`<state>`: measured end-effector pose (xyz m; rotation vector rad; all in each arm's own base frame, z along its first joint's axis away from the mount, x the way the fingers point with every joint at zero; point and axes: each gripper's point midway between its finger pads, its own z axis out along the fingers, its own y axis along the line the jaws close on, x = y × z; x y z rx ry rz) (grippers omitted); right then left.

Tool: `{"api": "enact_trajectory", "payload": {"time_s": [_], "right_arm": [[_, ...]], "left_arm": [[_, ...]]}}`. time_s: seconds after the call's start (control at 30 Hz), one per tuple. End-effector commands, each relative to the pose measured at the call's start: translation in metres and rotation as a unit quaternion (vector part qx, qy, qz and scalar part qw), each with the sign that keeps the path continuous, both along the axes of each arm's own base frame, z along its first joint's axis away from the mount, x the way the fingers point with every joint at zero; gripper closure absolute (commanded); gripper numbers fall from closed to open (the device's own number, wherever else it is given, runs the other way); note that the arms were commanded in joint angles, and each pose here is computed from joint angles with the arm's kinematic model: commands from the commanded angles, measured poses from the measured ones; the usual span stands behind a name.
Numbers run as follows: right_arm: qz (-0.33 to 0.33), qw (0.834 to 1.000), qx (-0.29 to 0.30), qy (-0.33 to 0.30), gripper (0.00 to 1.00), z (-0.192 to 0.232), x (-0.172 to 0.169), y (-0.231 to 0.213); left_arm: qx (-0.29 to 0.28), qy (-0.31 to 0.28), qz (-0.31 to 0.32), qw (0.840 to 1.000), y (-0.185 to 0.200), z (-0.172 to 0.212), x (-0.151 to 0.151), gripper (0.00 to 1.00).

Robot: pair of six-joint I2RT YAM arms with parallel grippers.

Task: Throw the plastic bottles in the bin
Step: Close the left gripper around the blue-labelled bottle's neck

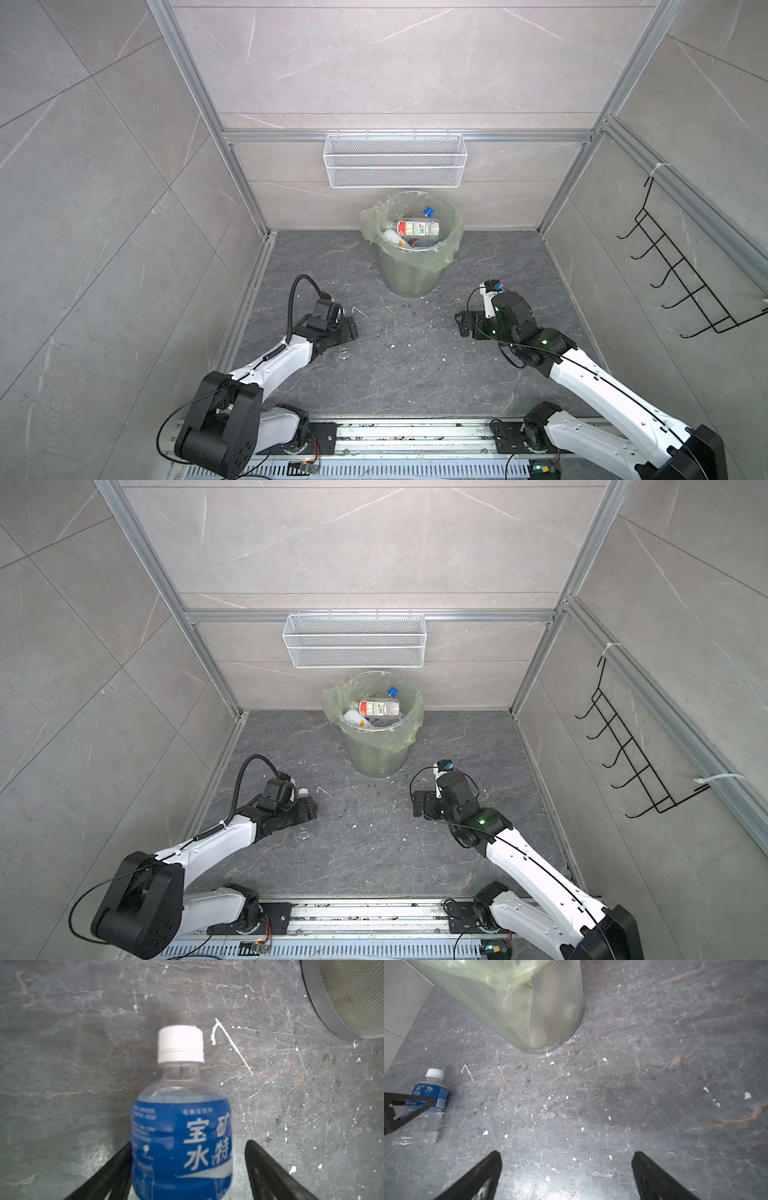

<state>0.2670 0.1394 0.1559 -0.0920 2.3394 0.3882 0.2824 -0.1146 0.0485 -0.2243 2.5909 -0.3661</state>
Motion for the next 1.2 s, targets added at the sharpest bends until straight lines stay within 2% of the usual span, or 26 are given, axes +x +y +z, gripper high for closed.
{"api": "enact_trajectory", "payload": {"time_s": [0.0,0.53,0.73,0.97,1.17], "right_arm": [[-0.002,1.000,0.014,-0.005,0.01,-0.003,-0.005,0.000],[-0.013,1.000,0.001,0.016,0.00,-0.034,-0.012,-0.008],[-0.013,1.000,0.001,0.020,0.00,-0.036,-0.012,-0.008],[-0.016,1.000,0.003,0.021,0.01,-0.035,-0.013,-0.008],[-0.017,1.000,0.002,0.020,0.00,-0.032,-0.013,-0.009]], "left_arm": [[0.029,-0.018,-0.023,0.999,-0.009,0.008,0.012,0.18],[0.081,0.012,-0.078,0.994,-0.030,-0.009,0.011,0.29],[0.099,0.022,-0.087,0.991,-0.029,-0.016,0.006,0.30],[0.105,0.031,-0.096,0.989,-0.033,-0.020,0.006,0.25],[0.104,0.032,-0.097,0.989,-0.034,-0.020,0.005,0.28]]}}
